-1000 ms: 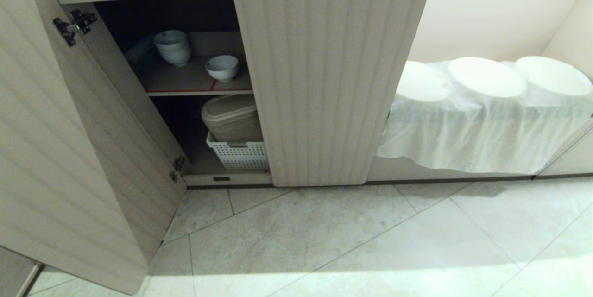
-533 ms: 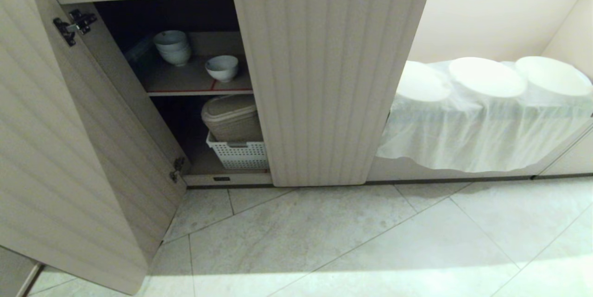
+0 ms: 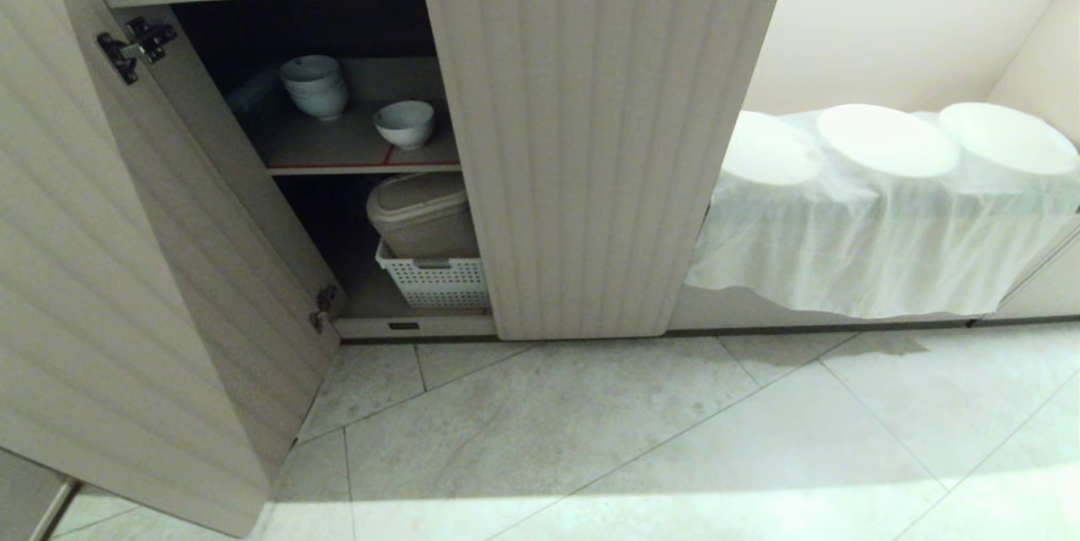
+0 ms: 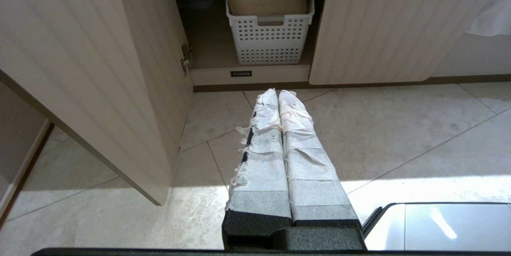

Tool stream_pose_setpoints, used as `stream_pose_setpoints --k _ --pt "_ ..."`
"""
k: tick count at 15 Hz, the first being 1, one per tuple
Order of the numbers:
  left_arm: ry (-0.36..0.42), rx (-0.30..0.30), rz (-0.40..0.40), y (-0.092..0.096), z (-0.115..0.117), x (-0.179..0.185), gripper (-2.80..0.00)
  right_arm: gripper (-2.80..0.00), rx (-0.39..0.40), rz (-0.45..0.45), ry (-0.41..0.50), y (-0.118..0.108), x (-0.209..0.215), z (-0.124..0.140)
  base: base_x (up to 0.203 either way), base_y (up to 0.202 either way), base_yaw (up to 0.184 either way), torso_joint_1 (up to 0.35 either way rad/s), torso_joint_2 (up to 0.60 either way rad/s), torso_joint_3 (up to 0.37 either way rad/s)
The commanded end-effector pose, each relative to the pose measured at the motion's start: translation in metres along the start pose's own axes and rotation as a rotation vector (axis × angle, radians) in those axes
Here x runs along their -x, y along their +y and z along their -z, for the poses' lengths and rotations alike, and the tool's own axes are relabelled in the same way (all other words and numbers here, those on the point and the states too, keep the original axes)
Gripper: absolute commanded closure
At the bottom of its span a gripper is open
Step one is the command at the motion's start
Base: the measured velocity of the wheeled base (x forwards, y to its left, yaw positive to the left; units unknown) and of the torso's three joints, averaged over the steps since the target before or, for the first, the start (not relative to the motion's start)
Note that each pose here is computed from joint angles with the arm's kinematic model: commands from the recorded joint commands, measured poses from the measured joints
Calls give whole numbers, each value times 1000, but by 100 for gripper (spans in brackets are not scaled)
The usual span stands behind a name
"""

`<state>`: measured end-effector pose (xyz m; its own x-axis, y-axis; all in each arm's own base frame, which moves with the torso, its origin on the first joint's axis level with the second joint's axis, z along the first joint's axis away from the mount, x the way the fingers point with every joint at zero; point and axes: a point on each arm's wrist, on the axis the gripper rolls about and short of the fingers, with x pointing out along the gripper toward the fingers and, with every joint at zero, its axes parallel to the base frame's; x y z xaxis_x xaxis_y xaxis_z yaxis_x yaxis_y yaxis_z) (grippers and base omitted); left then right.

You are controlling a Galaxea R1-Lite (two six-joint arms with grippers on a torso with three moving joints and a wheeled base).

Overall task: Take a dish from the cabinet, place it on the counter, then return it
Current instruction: Close the cabinet door

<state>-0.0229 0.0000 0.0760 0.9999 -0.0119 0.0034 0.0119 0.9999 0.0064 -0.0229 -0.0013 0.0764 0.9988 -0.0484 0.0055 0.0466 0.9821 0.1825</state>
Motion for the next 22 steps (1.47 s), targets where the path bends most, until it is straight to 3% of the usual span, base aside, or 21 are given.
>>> stream_pose_setpoints --k 1,22 --pt "2 -1 0 0 0 0 0 0 -1 -1 0 0 0 0 0 0 0 0 0 0" --pt "2 0 2 0 0 0 0 0 -1 -1 0 0 0 0 1 0 2 0 0 0"
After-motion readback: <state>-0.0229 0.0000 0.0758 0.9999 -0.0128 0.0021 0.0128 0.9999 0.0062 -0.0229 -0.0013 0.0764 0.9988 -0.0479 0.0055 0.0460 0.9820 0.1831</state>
